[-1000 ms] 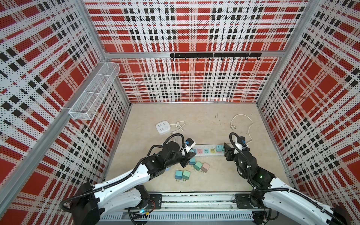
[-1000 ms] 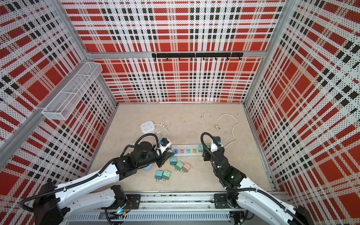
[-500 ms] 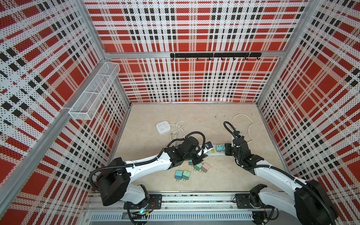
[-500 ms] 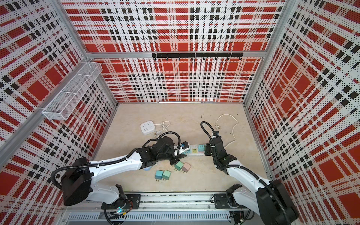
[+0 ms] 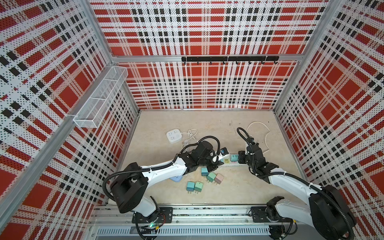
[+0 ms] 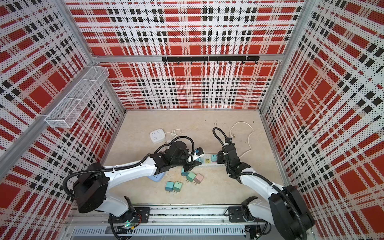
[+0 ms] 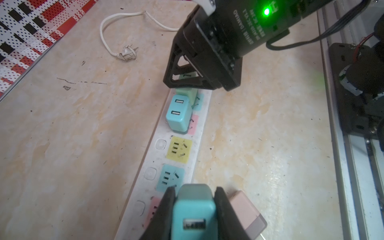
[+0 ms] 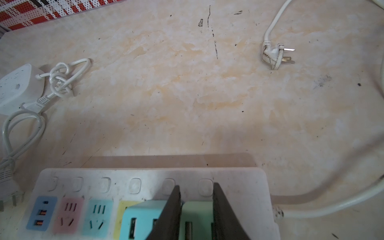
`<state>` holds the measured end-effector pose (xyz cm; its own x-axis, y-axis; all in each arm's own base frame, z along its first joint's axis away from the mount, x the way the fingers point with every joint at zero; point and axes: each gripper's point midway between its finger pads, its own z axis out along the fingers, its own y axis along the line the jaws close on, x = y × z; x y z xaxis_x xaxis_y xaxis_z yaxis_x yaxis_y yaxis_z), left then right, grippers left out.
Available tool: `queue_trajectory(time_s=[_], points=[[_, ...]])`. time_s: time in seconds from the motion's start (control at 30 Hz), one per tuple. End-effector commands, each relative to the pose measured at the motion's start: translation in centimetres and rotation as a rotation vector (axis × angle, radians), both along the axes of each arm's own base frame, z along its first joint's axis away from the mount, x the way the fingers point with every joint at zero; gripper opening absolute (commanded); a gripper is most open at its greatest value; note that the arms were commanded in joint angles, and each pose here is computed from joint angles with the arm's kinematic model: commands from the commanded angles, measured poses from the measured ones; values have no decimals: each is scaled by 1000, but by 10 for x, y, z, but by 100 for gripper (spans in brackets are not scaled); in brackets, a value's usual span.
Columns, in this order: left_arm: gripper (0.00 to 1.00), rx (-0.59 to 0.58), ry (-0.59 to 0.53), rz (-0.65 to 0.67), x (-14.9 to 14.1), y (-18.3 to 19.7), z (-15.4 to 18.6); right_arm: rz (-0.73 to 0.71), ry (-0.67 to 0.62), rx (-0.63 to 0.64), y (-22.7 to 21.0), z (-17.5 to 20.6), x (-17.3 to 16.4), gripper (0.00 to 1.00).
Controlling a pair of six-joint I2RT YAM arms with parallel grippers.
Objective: Insert plugs into power strip
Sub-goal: Insert the plug into the socket.
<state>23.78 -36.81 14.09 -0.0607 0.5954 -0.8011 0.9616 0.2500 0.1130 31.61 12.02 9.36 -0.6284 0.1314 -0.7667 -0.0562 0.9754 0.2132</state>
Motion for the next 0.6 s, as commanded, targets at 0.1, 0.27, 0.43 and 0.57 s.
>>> queue_trajectory(time_s=[0.1, 0.27, 0.43, 0.57], points=[[0, -48, -33, -51, 12, -21, 13, 2, 53, -4, -1, -25, -8, 20], [0, -42, -13, -62, 20, -32, 5, -2, 69, -8, -2, -34, -14, 15], [0, -23, 1, -78, 27, -43, -7, 25, 58, -4, 7, -32, -17, 15], [0, 9, 3, -86, 31, -46, -15, 19, 10, 14, 6, -8, -14, 17]])
